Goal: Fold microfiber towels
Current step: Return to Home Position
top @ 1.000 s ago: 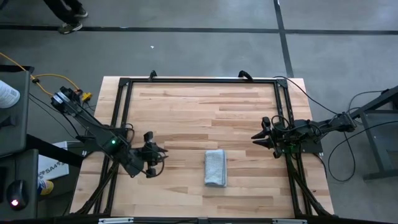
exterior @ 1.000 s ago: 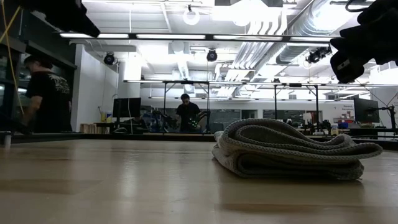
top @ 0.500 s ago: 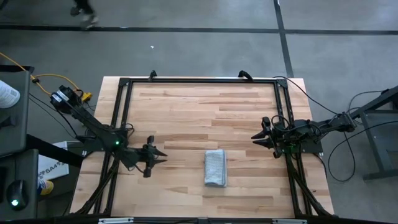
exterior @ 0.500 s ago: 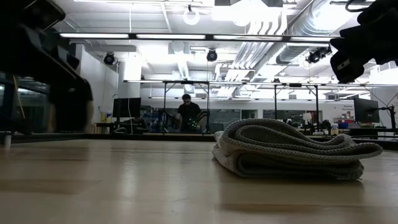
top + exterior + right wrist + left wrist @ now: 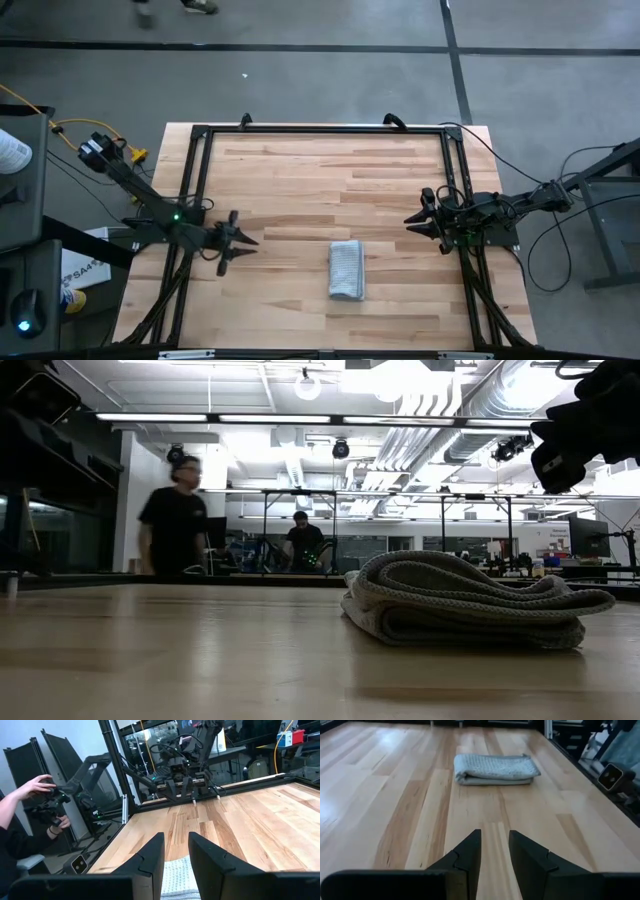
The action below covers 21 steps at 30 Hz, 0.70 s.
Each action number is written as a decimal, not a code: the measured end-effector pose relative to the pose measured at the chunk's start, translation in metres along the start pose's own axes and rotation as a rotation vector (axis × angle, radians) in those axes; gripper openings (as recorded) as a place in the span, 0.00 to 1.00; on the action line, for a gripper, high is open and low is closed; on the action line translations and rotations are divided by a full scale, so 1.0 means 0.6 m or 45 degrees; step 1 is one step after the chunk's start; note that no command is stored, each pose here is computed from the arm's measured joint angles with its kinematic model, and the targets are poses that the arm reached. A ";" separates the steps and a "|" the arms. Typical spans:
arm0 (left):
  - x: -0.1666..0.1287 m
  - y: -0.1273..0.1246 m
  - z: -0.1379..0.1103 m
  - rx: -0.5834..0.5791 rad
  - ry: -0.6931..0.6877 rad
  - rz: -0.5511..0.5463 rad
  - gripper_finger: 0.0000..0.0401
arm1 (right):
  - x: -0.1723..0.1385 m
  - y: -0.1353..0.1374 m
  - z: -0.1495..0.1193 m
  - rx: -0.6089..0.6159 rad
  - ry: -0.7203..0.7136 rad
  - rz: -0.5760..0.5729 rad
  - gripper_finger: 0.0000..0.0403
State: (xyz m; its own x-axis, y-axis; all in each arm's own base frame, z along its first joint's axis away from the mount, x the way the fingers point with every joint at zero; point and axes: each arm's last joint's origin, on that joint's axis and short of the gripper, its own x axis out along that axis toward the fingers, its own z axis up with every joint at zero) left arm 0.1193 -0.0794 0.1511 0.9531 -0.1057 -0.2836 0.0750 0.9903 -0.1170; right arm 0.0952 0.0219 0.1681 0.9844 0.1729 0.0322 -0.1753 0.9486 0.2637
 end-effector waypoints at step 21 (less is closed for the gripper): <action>-0.041 0.029 -0.012 -0.047 -0.102 -0.066 0.25 | 0.000 0.000 0.000 0.000 0.001 0.001 0.20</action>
State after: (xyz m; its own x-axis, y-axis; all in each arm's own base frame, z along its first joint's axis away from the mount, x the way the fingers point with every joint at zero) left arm 0.0952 -0.0601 0.1492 0.9687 -0.1475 -0.1994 0.1152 0.9795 -0.1651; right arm 0.0952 0.0220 0.1680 0.9843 0.1735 0.0319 -0.1757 0.9485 0.2636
